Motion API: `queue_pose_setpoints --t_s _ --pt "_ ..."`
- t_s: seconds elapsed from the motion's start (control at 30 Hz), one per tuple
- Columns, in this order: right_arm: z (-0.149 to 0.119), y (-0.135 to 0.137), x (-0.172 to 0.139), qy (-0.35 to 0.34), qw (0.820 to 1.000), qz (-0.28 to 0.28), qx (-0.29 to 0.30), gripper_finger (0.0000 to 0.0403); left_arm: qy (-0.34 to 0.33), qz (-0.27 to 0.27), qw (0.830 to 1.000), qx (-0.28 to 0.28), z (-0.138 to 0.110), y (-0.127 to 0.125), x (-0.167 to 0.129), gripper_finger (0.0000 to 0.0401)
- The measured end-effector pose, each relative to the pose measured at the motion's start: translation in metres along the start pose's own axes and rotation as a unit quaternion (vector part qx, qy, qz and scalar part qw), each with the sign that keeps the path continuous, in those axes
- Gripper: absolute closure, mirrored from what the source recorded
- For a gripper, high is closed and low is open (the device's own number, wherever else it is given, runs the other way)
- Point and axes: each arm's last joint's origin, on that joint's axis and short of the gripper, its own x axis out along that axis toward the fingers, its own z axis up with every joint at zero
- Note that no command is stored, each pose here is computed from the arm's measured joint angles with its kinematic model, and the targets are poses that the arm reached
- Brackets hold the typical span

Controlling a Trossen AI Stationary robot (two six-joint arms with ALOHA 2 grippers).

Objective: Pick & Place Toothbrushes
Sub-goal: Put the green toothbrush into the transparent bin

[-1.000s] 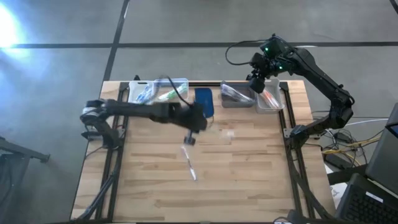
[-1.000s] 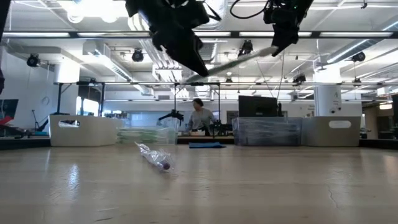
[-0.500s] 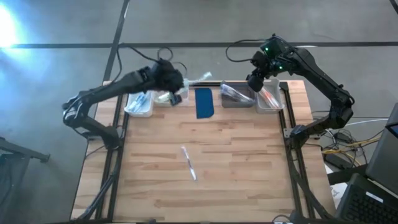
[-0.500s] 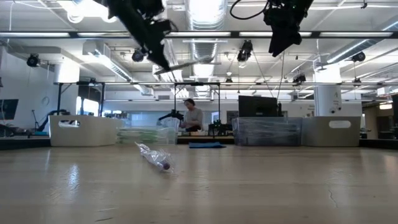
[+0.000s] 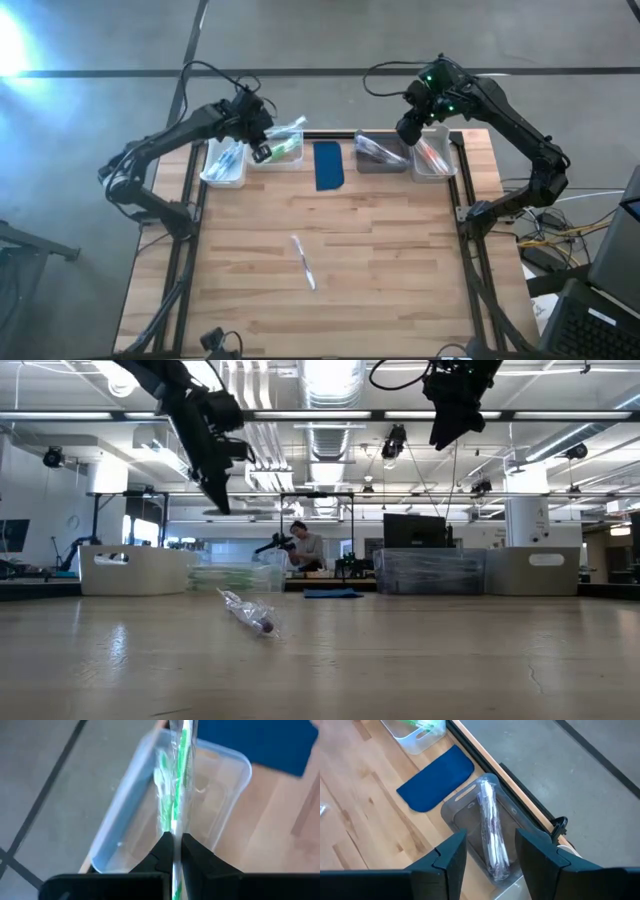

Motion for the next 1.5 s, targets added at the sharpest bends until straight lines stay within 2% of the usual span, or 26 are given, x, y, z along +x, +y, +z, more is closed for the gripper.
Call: queue_pose_setpoints --t_s 0.3,0.47,0.9,1.27,1.5 --pt "0.003 0.0 0.0 -0.014 1.0 -0.001 -0.001 0.0264 0.024 -0.005 1.0 0.004 -0.023 -0.004 0.025 0.0383" --pt "0.006 0.0 0.0 -0.03 1.0 -0.002 -0.003 0.0275 0.01 0.006 1.0 -0.004 -0.023 0.001 0.031 0.0383" --pt "0.005 0.0 0.001 -0.026 1.0 -0.002 -0.003 0.0294 0.078 -0.022 0.997 -0.007 -0.032 0.005 0.073 0.0392" --pt "0.004 0.0 0.002 -0.024 1.0 -0.002 -0.009 0.0309 0.104 -0.033 0.994 -0.011 -0.038 0.009 0.093 0.0399" --pt "0.004 0.0 0.002 -0.024 1.0 -0.002 -0.009 0.0297 0.115 -0.036 0.993 -0.005 -0.041 0.01 0.103 0.04"
